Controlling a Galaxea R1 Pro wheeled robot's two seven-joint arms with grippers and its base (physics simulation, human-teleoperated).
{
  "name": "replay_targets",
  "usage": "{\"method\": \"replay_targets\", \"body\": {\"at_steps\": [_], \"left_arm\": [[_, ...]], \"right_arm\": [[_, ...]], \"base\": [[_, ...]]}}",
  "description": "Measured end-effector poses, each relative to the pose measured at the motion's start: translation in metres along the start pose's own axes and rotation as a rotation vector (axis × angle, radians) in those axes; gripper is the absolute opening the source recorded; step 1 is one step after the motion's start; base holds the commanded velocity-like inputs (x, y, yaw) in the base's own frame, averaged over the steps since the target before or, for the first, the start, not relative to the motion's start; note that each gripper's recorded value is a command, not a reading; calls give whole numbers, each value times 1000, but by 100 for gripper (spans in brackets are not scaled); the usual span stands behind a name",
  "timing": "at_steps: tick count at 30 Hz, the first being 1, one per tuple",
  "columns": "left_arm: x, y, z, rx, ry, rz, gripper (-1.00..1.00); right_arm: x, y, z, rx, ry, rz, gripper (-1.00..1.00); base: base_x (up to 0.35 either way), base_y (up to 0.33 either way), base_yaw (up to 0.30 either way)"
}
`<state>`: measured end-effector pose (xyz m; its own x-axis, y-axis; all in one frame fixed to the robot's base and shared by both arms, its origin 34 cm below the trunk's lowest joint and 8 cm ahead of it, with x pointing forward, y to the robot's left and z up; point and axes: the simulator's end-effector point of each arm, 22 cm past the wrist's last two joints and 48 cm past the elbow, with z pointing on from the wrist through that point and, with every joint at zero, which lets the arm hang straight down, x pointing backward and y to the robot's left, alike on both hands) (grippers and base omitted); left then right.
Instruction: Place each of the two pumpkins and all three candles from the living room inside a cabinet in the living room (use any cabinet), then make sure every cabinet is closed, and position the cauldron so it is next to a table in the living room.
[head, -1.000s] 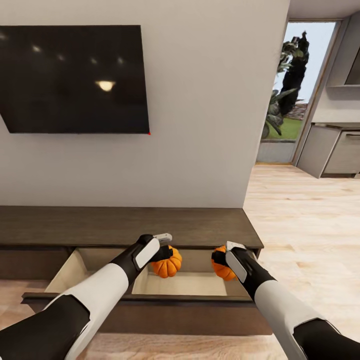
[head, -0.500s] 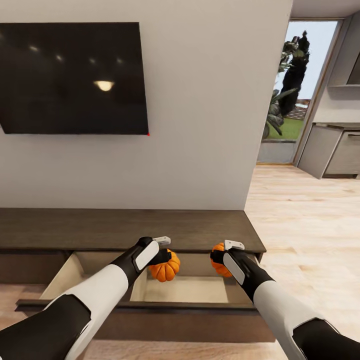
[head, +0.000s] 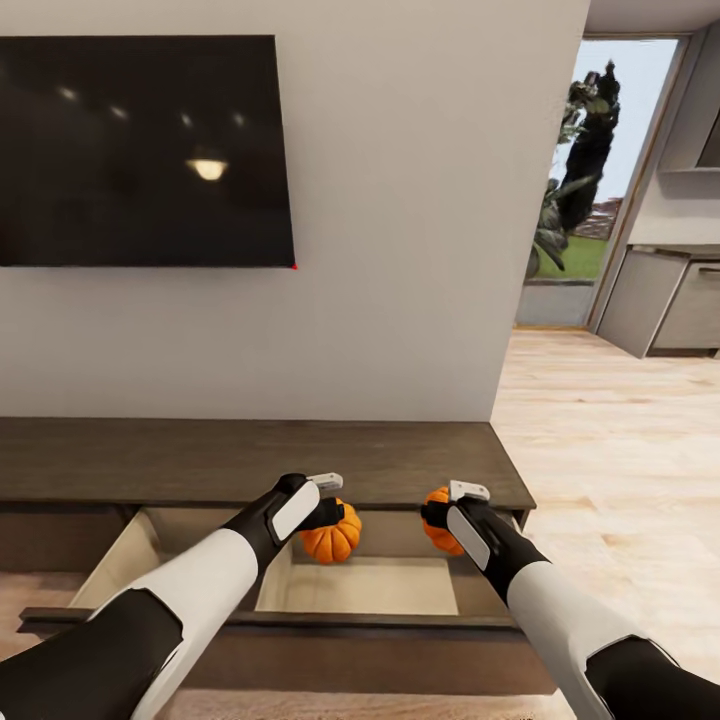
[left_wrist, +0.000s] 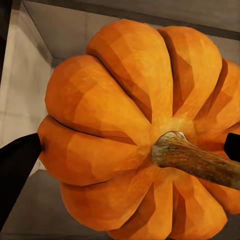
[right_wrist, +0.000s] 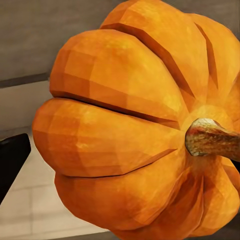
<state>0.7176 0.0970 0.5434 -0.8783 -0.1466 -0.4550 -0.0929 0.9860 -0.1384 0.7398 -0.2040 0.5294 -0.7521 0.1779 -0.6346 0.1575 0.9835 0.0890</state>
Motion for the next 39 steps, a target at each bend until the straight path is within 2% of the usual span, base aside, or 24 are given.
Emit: {"method": "replay_targets", "body": {"at_steps": [39], "left_arm": [[56, 14, 65, 0, -3, 0, -100]], "right_arm": [[71, -13, 53, 5, 6, 0, -100]], "base": [[0, 0, 0]]}}
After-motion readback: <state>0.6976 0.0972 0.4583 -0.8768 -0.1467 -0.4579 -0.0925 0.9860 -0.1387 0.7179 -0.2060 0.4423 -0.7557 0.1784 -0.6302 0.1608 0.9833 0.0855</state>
